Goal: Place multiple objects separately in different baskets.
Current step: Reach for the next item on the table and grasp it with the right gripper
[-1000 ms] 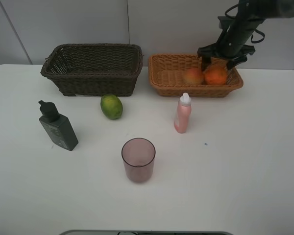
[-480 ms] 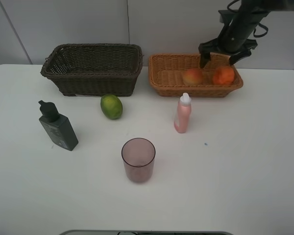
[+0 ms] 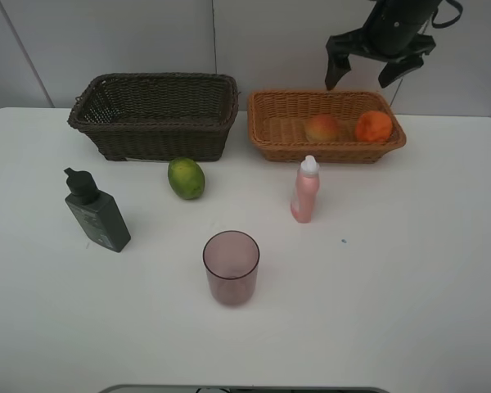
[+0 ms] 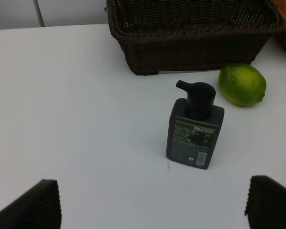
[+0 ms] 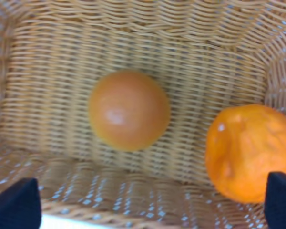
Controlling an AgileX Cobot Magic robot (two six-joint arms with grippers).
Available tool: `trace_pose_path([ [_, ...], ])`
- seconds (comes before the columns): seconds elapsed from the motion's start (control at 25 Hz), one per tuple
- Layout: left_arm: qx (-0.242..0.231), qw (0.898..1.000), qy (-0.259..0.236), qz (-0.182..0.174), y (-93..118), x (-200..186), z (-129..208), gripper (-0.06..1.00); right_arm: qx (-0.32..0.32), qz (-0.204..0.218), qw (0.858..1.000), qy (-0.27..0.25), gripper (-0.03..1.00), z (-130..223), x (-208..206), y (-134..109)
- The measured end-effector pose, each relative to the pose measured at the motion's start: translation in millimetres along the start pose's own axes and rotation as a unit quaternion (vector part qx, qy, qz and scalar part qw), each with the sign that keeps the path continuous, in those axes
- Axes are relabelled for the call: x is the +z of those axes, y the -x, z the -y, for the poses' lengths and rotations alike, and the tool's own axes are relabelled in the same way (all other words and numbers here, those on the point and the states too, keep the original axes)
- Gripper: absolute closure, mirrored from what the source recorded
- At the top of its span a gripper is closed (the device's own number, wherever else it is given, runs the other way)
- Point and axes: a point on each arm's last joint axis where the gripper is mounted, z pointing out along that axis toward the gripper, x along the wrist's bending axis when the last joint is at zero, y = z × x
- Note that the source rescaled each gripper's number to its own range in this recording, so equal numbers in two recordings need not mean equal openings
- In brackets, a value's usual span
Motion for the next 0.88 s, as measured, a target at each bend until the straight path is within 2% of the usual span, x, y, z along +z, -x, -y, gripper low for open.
trace_pose_path([
  [0.4,0.0,1.0,0.0,0.0,0,0,0,-0.05,-0.043,0.006,0.999,-0.008,-0.01,12,-43,-38],
  [0.88,0.0,1.0,0.0,0.0,0,0,0,-0.05,-0.055,-0.009,0.998,-0.024,-0.01,78,-49,-73],
])
